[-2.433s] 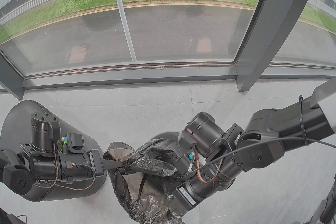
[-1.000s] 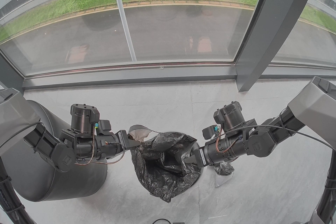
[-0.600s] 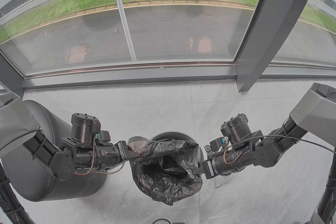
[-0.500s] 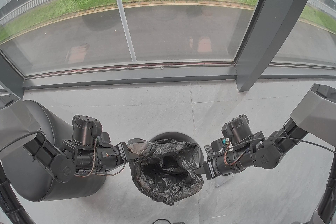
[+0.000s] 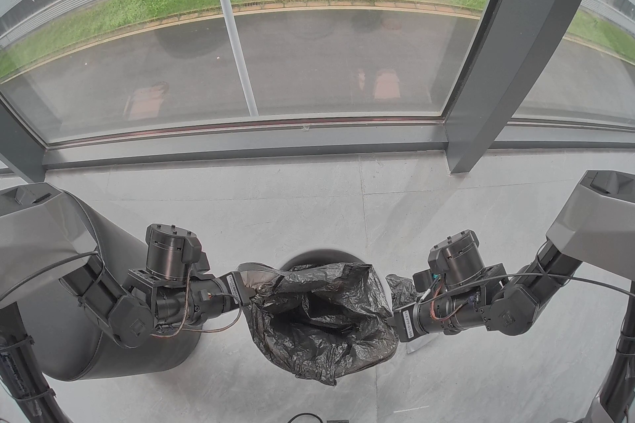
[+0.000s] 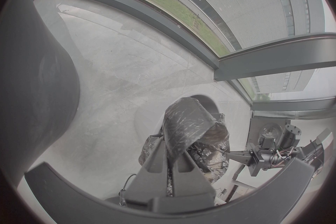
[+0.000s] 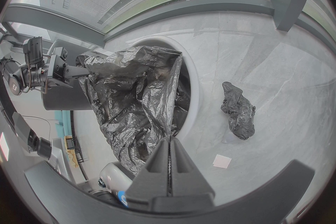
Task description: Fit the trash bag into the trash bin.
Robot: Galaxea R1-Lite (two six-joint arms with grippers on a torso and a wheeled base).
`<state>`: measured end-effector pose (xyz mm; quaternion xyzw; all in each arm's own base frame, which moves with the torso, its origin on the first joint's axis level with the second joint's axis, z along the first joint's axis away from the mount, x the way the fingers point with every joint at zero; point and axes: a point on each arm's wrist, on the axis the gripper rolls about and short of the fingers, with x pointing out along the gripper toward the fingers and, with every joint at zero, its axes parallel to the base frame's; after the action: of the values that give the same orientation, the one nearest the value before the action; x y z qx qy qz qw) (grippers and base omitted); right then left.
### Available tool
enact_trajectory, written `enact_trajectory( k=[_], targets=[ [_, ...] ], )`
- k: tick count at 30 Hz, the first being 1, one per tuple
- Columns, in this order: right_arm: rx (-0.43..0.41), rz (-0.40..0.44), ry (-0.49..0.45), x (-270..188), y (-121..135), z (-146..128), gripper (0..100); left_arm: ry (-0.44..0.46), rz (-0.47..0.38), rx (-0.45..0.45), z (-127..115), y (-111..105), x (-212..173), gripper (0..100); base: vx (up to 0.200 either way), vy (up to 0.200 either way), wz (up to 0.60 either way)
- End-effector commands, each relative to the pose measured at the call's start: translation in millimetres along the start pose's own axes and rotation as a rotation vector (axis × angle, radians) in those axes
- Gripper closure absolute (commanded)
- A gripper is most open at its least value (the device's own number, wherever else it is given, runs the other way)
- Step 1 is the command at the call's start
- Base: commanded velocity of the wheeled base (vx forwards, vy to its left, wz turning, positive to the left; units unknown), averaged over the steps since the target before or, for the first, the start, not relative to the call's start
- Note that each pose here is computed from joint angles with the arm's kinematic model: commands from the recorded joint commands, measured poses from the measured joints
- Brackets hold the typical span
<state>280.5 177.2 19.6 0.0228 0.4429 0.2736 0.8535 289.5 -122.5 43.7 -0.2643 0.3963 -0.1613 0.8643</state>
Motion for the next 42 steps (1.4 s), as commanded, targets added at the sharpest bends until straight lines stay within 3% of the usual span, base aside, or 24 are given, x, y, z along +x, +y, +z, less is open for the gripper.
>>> enact_trajectory(
  k=[1,7,19,25,26,37,42],
  targets=[
    [-0.003,-0.026,-0.003,-2.9,-1.2,-9.6,100,0.008,0.022,0.008,-3.5,3.6,4.3,100,0.000,0.000,0.00],
    [-0.004,-0.117,-0.023,-0.9,-4.3,-15.8,100,0.012,0.025,0.008,-4.6,3.8,4.2,100,0.000,0.000,0.00],
    [-0.003,-0.125,-0.033,1.7,-5.0,-13.8,100,0.007,0.018,0.014,-3.4,2.4,4.7,100,0.000,0.000,0.00],
    [-0.002,-0.178,-0.057,3.2,-7.8,-14.7,100,0.004,0.014,0.017,-2.4,1.5,4.6,100,0.000,0.000,0.00],
    [-0.003,-0.179,-0.054,3.1,-8.0,-15.5,0,0.004,0.014,0.017,-2.4,1.5,4.6,100,0.000,0.000,0.00],
    [-0.001,-0.187,-0.065,2.4,-8.1,-13.3,0,-0.004,0.002,0.020,-1.4,-0.1,4.0,100,0.000,0.000,0.00],
    [-0.047,-0.200,-0.195,-0.1,2.1,17.9,0,-0.010,-0.002,0.020,-0.4,-1.5,1.9,100,0.000,0.000,0.00]
  ],
)
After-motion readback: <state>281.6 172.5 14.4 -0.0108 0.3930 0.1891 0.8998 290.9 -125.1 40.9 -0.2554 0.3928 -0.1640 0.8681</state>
